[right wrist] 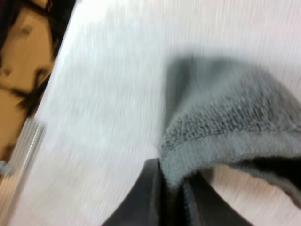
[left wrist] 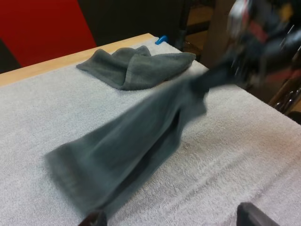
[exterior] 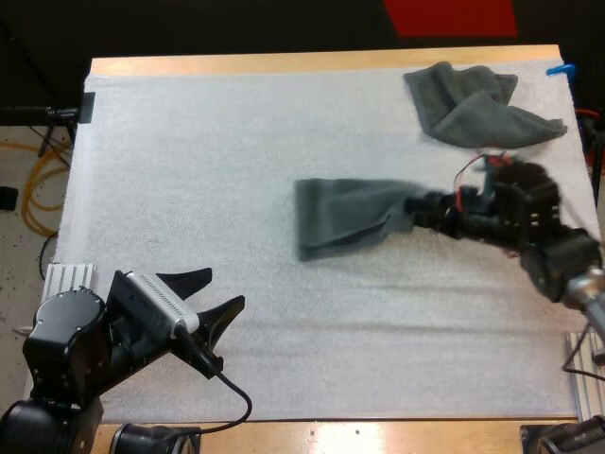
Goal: Pick towel from pile fold and stack
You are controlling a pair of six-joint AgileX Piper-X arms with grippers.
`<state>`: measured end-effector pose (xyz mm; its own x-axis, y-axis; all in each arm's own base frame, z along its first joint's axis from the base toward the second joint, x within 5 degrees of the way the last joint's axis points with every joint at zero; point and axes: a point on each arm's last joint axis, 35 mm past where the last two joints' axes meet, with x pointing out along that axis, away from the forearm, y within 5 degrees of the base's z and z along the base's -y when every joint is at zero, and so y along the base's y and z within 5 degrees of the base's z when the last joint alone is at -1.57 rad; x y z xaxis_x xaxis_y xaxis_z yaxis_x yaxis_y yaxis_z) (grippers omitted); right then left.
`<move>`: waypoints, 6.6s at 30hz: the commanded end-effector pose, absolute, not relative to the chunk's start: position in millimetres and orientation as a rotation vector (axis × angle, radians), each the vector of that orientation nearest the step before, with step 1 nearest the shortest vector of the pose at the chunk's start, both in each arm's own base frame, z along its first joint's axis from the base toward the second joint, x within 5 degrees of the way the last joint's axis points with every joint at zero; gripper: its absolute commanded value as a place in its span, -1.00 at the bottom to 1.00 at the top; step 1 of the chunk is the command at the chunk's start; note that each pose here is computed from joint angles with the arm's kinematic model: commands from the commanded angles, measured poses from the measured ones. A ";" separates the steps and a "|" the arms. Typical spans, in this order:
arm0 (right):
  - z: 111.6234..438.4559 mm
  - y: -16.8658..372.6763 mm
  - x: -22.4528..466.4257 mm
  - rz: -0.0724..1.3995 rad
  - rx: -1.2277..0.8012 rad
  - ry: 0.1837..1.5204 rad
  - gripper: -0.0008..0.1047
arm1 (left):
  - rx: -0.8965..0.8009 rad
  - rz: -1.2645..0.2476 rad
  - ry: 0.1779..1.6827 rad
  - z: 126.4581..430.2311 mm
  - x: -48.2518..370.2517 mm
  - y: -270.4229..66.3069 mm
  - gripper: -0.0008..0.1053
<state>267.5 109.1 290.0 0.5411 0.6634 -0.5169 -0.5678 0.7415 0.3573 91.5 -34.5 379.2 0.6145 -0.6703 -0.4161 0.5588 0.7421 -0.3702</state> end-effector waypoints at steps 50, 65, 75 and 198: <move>302.6 326.0 250.6 1.064 -0.445 0.797 0.25 | -0.274 -0.825 0.572 383.1 89.1 -37.9 0.06; 331.5 219.4 290.5 0.699 -0.575 0.954 0.01 | -0.274 -0.825 0.572 383.1 89.1 -37.9 0.06; 290.9 143.3 321.8 0.618 -0.371 1.130 0.01 | -0.309 -0.805 0.698 372.4 82.1 -36.8 0.06; 283.3 313.7 168.1 1.295 -0.688 1.173 0.31 | -0.239 -0.606 0.735 365.7 85.2 -31.3 0.06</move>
